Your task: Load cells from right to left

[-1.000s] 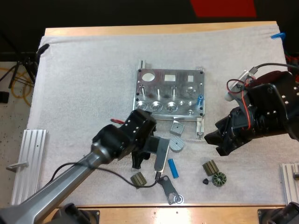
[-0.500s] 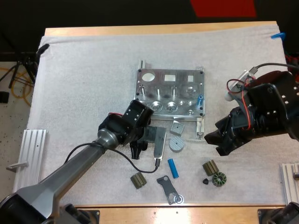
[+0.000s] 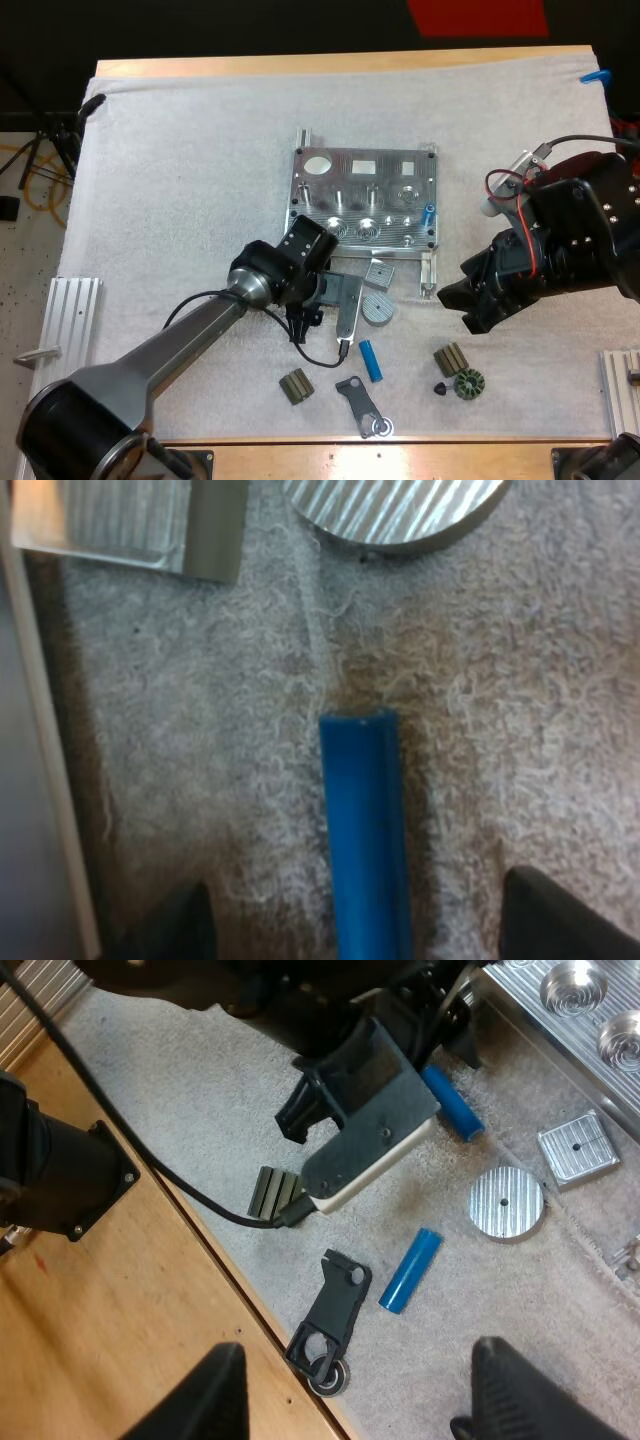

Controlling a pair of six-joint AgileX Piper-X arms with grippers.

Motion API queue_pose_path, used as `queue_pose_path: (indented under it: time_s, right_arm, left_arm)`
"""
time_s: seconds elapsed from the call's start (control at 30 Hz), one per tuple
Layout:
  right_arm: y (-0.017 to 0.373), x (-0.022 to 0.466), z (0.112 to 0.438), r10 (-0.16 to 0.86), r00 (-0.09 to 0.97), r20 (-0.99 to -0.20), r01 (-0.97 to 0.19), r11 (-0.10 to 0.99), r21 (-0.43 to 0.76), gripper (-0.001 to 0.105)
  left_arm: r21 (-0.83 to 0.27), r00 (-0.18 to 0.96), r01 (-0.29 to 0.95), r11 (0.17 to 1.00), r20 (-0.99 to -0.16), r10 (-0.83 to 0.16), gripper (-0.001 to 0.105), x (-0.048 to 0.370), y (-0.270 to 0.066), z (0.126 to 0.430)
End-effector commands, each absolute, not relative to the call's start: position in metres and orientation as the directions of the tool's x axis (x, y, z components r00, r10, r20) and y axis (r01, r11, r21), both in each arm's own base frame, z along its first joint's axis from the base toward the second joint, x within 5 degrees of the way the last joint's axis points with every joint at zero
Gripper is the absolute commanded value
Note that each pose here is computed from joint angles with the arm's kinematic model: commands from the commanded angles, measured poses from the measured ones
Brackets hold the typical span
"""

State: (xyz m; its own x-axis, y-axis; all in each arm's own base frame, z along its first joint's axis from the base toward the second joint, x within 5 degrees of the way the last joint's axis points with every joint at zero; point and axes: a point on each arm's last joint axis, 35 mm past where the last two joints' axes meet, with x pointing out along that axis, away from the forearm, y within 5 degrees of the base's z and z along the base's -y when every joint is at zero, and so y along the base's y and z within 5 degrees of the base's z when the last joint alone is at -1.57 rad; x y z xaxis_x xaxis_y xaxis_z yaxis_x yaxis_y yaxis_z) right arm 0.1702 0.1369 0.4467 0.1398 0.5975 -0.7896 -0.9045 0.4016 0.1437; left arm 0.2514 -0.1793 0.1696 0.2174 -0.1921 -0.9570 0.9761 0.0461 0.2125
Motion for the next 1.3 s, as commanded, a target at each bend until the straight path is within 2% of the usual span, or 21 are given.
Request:
queue_pose_path:
  time_s: [0.0, 0.27, 0.47, 0.63, 0.7, 0.83, 0.93, 1.0, 1.03, 1.1, 1.2, 1.27]
  right_arm:
    - [0.136, 0.168, 0.449, 0.61, 0.137, -0.781, -0.907, 0.394, 0.149, 0.05]
    - [0.136, 0.168, 0.449, 0.608, 0.139, -0.782, -0.907, 0.395, 0.147, 0.05]
    - [0.136, 0.168, 0.449, 0.608, 0.139, -0.782, -0.907, 0.395, 0.147, 0.05]
    - [0.136, 0.168, 0.449, 0.609, 0.14, -0.78, -0.907, 0.395, 0.145, 0.05]
    - [0.136, 0.168, 0.449, 0.609, 0.14, -0.78, -0.908, 0.393, 0.143, 0.05]
    - [0.136, 0.168, 0.449, 0.609, 0.14, -0.78, -0.908, 0.393, 0.143, 0.05]
    - [0.136, 0.168, 0.449, 0.609, 0.14, -0.78, -0.908, 0.393, 0.143, 0.05]
    - [0.136, 0.168, 0.449, 0.609, 0.14, -0.78, -0.908, 0.393, 0.143, 0.05]
    - [0.136, 0.168, 0.449, 0.609, 0.14, -0.78, -0.908, 0.393, 0.143, 0.05]
    - [0.136, 0.168, 0.449, 0.609, 0.14, -0.78, -0.908, 0.393, 0.143, 0.05]
    - [0.136, 0.168, 0.449, 0.609, 0.14, -0.78, -0.908, 0.393, 0.143, 0.05]
    - [0.136, 0.168, 0.449, 0.609, 0.14, -0.78, -0.908, 0.393, 0.143, 0.05]
  left_arm:
    - [0.227, 0.232, 0.973, 0.047, -0.955, -0.184, 0.059, 0.254, -0.18, 0.168]
    - [0.24, 0.246, 0.969, 0.061, -0.96, -0.131, 0.059, 0.261, -0.179, 0.153]
    - [0.22, 0.232, 0.969, 0.115, -0.967, -0.103, 0.059, 0.266, -0.16, 0.146]
    - [0.189, 0.206, 0.973, 0.133, -0.97, -0.131, 0.059, 0.267, -0.157, 0.146]
    - [0.158, 0.179, 0.979, 0.128, -0.968, -0.175, 0.059, 0.266, -0.159, 0.146]
    - [0.16, 0.181, 0.979, 0.129, -0.968, -0.172, 0.059, 0.266, -0.159, 0.146]
    - [0.16, 0.181, 0.979, 0.129, -0.968, -0.172, 0.049, 0.266, -0.159, 0.146]
    - [0.16, 0.181, 0.979, 0.129, -0.968, -0.172, 0.034, 0.266, -0.159, 0.146]
    - [0.16, 0.181, 0.979, 0.129, -0.968, -0.172, 0.031, 0.266, -0.159, 0.146]
    - [0.152, 0.172, 0.98, 0.128, -0.971, -0.167, 0.019, 0.265, -0.158, 0.145]
    - [0.14, 0.161, 0.981, 0.134, -0.974, -0.161, 0.011, 0.264, -0.157, 0.145]
    - [0.132, 0.157, 0.979, 0.157, -0.975, -0.158, 0.011, 0.263, -0.157, 0.145]
